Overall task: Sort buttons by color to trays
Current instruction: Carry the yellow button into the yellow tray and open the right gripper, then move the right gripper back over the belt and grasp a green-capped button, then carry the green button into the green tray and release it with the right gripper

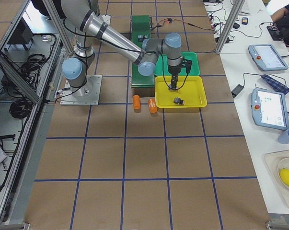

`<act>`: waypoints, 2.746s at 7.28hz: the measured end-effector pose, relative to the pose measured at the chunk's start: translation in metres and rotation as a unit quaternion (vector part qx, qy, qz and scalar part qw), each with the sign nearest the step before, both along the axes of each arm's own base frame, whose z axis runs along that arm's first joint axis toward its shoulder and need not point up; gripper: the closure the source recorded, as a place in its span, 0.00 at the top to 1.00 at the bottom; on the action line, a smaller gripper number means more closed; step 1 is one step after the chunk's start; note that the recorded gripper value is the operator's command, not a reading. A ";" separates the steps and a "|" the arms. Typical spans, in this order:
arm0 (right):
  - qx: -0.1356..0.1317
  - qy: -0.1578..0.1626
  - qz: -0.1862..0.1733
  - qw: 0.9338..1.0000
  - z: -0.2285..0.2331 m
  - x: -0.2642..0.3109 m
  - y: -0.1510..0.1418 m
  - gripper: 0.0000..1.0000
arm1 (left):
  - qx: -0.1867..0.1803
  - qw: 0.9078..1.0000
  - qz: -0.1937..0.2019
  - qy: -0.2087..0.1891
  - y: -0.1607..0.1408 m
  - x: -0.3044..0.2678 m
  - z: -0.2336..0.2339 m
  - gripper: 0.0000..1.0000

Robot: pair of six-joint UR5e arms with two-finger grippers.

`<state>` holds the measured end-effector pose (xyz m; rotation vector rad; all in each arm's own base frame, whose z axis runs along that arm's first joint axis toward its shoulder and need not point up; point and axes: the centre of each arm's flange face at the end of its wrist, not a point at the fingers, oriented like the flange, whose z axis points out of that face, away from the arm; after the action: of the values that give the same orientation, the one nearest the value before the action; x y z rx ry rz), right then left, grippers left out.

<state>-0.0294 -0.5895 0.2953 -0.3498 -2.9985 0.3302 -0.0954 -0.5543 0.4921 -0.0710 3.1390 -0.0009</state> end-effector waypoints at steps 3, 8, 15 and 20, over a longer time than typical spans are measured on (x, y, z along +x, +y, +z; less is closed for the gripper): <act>0.012 -0.032 -0.034 0.999 0.066 0.056 0.046 1.00 | 0.000 1.000 0.000 0.001 0.001 0.000 0.000 1.00; 0.095 -0.058 -0.037 0.993 0.075 0.164 0.128 1.00 | -0.001 1.000 0.000 0.001 0.001 0.000 0.001 1.00; 0.149 -0.058 -0.017 0.987 -0.028 0.201 0.143 1.00 | -0.001 1.000 0.000 0.001 0.004 -0.001 0.002 1.00; 0.182 -0.048 -0.025 0.982 -0.054 0.195 0.136 0.00 | -0.001 1.000 0.000 0.001 0.003 0.000 0.001 1.00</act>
<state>0.1656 -0.4534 0.2412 -0.4112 -3.0484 -0.2444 -0.0958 -0.5510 0.4935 -0.0706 3.1416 -0.0046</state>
